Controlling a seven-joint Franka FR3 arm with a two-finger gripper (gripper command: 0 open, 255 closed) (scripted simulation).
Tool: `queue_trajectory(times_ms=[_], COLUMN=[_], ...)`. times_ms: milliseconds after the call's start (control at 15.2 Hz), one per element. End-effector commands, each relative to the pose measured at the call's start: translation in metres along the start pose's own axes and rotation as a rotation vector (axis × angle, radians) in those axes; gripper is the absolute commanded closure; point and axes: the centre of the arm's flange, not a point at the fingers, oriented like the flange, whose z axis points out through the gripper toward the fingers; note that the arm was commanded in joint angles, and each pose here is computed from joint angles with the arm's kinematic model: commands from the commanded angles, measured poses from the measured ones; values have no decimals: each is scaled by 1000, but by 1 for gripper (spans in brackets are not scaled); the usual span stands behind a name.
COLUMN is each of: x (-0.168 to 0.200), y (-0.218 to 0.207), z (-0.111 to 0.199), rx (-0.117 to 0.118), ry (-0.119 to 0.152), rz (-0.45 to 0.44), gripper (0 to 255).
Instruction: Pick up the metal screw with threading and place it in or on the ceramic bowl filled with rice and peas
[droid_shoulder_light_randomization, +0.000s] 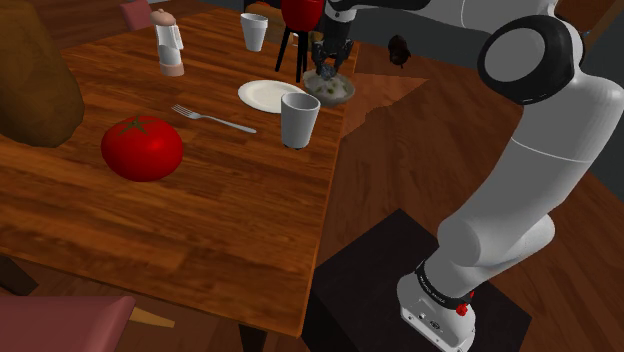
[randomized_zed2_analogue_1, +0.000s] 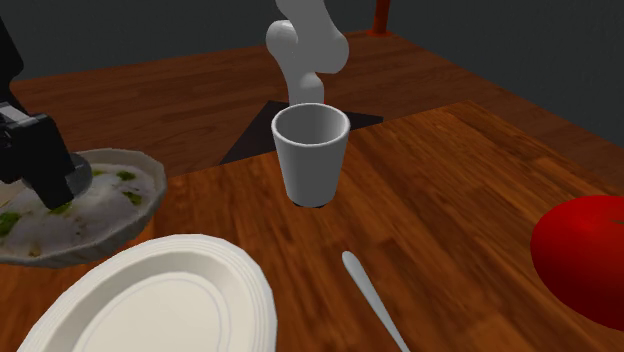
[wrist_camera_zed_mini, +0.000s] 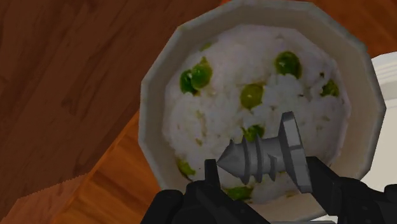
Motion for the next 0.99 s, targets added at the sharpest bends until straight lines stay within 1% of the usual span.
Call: queue_trajectory(times_ms=[0, 66, 132, 462, 726, 924], x=[0, 0, 0, 0, 0, 0], y=[0, 0, 0, 0, 0, 0], z=[0, 0, 0, 0, -50, -50], rx=[0, 0, 0, 0, 0, 0], ry=[0, 0, 0, 0, 0, 0], rz=[0, 0, 0, 0, 0, 0], gripper=[255, 255, 0, 0, 0, 0])
